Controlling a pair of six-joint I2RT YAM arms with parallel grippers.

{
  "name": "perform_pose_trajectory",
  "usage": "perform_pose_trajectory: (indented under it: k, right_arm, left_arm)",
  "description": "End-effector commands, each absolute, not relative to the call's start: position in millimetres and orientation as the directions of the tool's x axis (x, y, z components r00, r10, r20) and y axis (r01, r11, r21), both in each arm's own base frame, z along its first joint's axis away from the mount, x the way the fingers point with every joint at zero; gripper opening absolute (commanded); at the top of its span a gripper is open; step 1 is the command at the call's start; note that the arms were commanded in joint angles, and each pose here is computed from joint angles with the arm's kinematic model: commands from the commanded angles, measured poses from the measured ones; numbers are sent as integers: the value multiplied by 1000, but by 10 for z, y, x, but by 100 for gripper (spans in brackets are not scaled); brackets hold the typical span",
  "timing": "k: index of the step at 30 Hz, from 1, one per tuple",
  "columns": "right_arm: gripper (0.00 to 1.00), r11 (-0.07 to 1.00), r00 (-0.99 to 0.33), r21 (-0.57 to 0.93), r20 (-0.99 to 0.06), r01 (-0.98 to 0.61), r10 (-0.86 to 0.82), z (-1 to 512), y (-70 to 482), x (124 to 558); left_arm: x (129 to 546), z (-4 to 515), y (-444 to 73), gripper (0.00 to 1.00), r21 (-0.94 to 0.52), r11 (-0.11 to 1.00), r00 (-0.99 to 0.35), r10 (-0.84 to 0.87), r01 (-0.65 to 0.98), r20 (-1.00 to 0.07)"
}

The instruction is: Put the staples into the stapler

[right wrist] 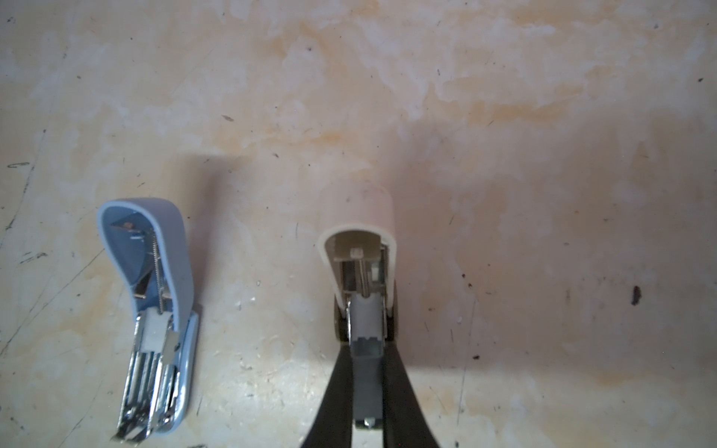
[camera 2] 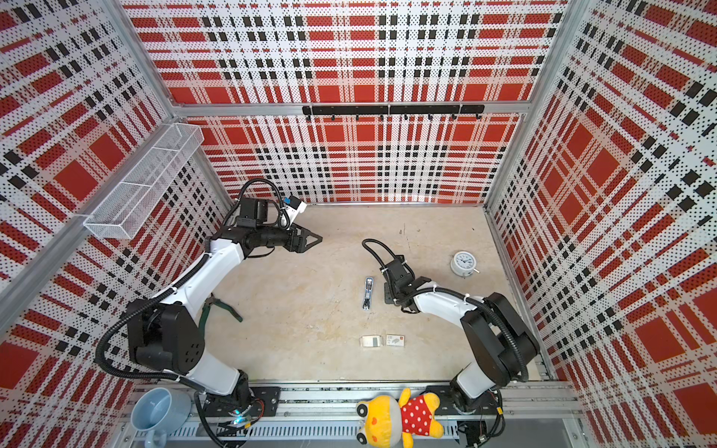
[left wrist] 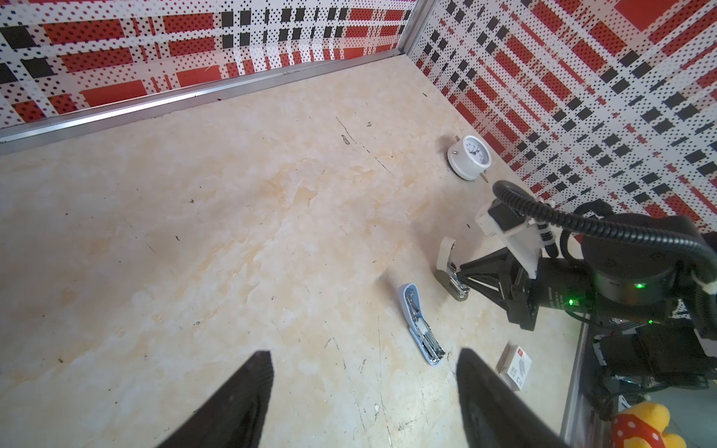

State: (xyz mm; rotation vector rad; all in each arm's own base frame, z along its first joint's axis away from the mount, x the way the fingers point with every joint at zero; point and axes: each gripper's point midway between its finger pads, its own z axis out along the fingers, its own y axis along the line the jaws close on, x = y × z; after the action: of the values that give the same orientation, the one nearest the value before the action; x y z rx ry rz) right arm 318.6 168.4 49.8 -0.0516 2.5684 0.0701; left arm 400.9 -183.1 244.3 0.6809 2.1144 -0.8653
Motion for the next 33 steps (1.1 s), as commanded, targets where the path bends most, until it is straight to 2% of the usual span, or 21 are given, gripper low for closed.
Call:
perform_pose_trajectory:
  k: [1,33]
  right_arm:
    - [6,998,-836,49,-549,-40,-6,459,1694,3217]
    - [7,999,-855,18,-519,-33,-19,305,1651,3178]
  left_arm:
    - [4009,2402,-1812,77,-364,625,-585,188,691,-789]
    - [4000,2362,-1803,77,-367,621,-588,192,693,-786]
